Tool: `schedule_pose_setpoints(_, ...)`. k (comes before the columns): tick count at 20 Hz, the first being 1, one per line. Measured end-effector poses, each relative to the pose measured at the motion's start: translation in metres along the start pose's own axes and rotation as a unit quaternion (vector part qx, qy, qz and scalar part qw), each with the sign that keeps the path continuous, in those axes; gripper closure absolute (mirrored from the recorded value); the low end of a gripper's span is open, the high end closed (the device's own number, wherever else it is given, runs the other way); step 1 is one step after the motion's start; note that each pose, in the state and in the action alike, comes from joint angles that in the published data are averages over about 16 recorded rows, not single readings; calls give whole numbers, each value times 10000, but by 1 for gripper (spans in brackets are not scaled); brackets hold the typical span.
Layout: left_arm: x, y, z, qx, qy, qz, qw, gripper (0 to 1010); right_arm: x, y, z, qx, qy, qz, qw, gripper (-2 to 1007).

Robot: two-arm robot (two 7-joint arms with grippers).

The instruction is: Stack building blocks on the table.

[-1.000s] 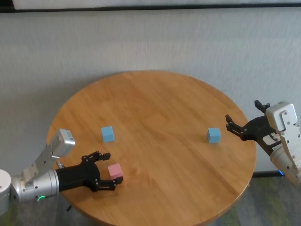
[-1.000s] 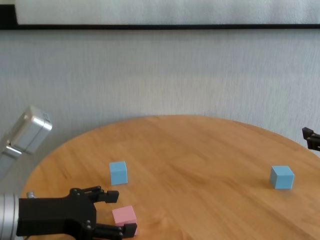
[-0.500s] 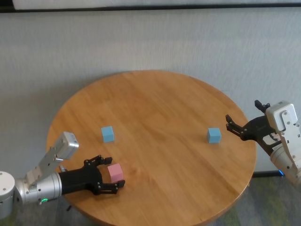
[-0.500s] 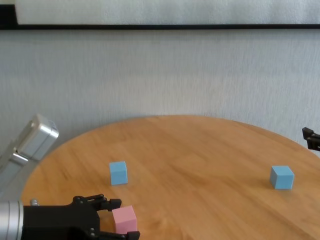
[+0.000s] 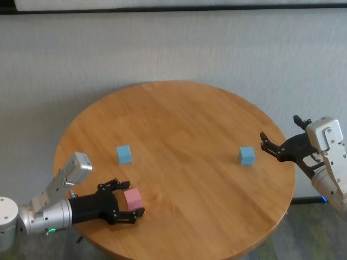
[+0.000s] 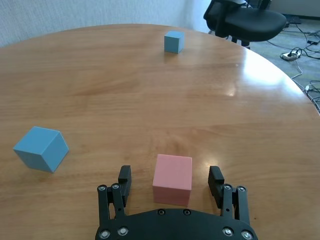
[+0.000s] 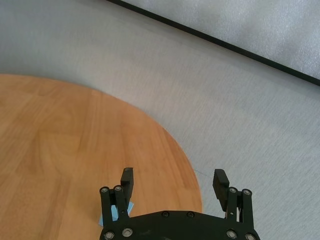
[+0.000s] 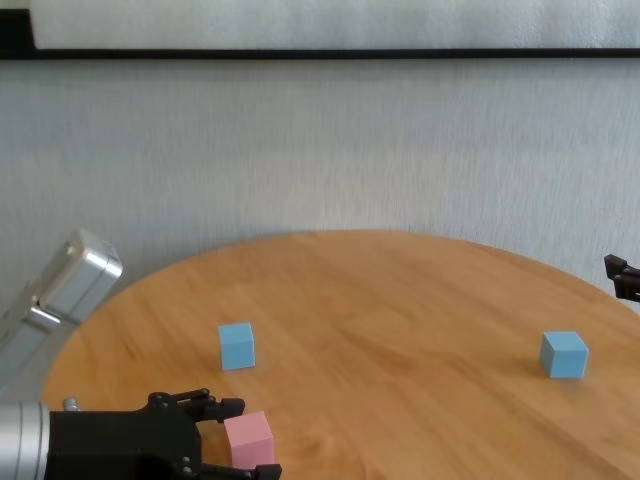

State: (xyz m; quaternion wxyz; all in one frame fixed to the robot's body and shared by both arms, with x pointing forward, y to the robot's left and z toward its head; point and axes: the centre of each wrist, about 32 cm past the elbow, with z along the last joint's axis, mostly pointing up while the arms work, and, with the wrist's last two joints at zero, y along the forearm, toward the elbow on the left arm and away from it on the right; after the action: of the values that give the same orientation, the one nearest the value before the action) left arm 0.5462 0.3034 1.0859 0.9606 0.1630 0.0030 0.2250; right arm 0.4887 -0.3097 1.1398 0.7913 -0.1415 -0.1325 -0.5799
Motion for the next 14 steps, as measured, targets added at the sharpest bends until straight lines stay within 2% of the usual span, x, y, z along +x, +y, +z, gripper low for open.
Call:
schedule_pose_setpoints(6,3,3,2,-9,5,-6,10000,111,0,0,0,0,0,0,10000,0)
schedule_pose_setpoints(14,6,8,3,-19,11,-9,10000,338,0,0,0,0,0,0,10000,0)
